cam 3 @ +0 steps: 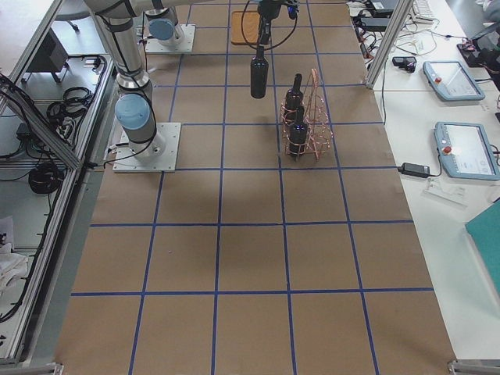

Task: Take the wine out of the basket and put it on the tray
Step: 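Carry the bottle with the right gripper toward the tray, setting it upright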

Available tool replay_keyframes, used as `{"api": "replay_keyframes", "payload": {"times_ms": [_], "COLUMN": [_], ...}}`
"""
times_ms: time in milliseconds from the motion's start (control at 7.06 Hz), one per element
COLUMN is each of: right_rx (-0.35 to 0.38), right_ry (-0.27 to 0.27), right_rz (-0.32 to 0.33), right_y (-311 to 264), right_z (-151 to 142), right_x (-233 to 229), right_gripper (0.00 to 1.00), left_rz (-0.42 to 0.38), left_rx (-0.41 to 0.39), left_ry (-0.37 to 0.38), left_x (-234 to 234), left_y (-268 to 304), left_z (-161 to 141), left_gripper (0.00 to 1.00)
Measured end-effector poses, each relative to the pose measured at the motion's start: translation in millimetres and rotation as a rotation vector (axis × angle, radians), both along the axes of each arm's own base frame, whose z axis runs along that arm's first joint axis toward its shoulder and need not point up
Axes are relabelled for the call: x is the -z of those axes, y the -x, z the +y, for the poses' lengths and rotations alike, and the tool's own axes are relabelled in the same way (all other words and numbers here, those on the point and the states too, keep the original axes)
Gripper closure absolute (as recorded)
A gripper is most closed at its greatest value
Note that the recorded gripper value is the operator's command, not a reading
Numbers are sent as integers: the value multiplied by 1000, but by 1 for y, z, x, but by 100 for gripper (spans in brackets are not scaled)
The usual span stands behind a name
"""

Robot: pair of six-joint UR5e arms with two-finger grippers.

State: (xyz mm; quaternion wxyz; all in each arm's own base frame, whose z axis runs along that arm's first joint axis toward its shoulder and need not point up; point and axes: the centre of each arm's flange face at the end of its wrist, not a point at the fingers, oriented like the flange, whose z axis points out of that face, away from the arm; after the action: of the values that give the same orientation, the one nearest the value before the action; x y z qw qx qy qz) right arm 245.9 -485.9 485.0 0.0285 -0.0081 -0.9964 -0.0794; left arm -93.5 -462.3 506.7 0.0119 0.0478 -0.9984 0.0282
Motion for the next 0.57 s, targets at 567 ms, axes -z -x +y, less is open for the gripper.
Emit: {"api": "replay_keyframes", "payload": {"times_ms": [567], "right_rx": [194], "right_ry": [65], "right_rz": [-27], "right_y": [-138], "right_z": [14], "right_x": [44], "right_gripper": [74], "left_rz": [-5], "left_rx": [-55], "left_ry": [32], "left_x": [-4], "left_y": [-26], "left_z": [-9], "left_gripper": [0]}}
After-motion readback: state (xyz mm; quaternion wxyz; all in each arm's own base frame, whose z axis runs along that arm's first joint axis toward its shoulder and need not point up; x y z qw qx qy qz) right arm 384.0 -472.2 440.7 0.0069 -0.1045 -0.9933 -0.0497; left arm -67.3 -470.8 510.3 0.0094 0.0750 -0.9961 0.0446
